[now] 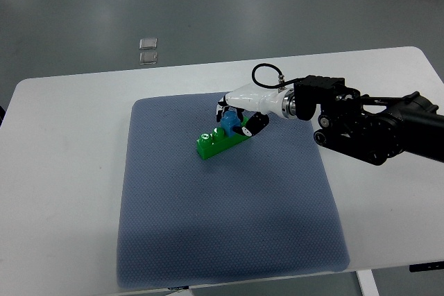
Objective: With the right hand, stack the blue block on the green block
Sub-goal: 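Lower the blue block onto the green block's studs and press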
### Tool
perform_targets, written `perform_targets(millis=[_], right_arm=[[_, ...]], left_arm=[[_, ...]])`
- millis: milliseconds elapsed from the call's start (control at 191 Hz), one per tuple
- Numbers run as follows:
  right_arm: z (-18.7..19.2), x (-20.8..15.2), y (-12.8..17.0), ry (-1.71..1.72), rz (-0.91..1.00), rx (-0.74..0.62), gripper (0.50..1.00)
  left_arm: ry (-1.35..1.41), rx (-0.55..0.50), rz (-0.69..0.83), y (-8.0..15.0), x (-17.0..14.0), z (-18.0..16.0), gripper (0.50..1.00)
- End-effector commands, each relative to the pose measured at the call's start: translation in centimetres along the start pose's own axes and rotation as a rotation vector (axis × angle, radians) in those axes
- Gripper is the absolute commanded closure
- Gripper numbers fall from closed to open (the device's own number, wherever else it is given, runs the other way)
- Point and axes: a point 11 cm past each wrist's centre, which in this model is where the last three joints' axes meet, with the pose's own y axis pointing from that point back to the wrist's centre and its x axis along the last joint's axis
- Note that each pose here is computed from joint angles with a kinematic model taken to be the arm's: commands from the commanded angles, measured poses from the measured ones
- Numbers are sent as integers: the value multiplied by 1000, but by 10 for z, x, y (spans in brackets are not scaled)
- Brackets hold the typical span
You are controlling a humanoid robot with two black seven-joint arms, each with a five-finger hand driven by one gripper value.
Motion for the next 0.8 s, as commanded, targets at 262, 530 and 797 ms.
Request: perform_targets(millis=[262,530,797], right_arm=[[-3,2,-1,-24,8,8,650],[-3,2,-1,-23,8,9,650],[-5,4,-1,-21,9,14,648]], left_arm=[[0,0,0,0,0,0,500],[0,0,0,0,0,0,500],[0,1,0,0,0,-1,500]])
